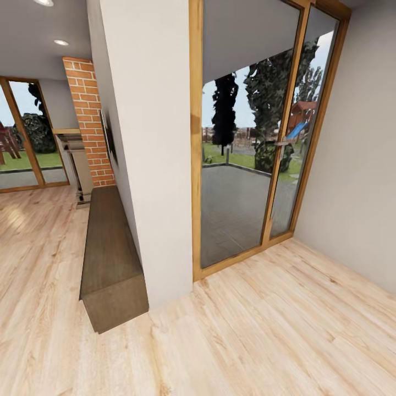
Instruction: In the kitchen, take the Vidalia onion out of the sink, dice it on the chopping board with the paring knife, put the diced onion into the bowl on the countertop, then place both the paring knife and the chopping board into the sink.
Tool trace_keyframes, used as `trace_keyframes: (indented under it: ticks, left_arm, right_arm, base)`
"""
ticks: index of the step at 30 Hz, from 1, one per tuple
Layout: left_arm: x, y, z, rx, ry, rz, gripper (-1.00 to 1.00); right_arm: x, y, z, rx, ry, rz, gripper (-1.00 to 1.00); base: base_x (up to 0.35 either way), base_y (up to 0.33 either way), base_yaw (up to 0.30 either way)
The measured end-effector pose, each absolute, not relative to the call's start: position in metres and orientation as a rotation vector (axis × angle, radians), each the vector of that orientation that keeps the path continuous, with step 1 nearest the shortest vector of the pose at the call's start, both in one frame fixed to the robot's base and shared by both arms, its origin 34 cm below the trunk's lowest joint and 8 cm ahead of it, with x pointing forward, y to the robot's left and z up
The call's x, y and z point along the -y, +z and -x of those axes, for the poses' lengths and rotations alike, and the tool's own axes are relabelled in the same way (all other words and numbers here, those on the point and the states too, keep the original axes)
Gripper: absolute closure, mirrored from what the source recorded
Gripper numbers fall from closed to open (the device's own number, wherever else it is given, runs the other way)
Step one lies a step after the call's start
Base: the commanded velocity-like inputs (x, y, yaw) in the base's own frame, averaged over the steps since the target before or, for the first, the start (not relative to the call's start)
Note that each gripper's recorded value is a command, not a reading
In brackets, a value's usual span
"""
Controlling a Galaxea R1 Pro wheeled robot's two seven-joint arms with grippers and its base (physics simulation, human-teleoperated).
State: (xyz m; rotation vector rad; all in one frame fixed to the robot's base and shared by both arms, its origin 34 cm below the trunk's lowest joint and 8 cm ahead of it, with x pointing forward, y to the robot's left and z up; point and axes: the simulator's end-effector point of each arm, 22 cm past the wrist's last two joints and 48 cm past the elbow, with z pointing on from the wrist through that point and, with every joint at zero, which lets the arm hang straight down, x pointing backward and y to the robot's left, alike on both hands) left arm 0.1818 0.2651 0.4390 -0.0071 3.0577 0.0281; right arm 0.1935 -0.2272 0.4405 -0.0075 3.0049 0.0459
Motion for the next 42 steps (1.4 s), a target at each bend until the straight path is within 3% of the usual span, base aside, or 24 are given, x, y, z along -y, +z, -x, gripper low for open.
trace_keyframes:
  ticks: [8, 9, 11, 12, 42]
  left_arm:
    - [-0.271, 0.442, -0.207, -2.998, 0.04, 0.012, -1.0]
    - [-0.271, 0.447, -0.239, -2.93, 0.039, 0.011, -1.0]
    - [-0.273, 0.506, -0.392, -2.582, 0.041, 0.004, -1.0]
    - [-0.277, 0.518, -0.41, -2.53, 0.048, 0.004, -1.0]
    - [-0.293, 0.523, -0.403, -2.372, 0.077, 0.008, -1.0]
  right_arm:
    - [0.23, 0.445, -0.225, -2.914, 0.036, 0.05, -1.0]
    - [0.23, 0.452, -0.257, -2.838, 0.032, 0.091, -1.0]
    - [0.229, 0.52, -0.411, -2.455, 0.014, 0.099, -1.0]
    - [0.228, 0.572, -0.475, -2.262, 0.007, 0.096, -1.0]
    - [0.224, 0.58, -0.475, -2.173, 0.02, 0.093, -1.0]
  base:
    - [0.0, 0.0, 0.0]
    - [0.0, 0.0, 0.0]
    - [0.0, 0.0, 0.0]
    - [0.0, 0.0, 0.0]
    - [0.0, 0.0, 0.0]
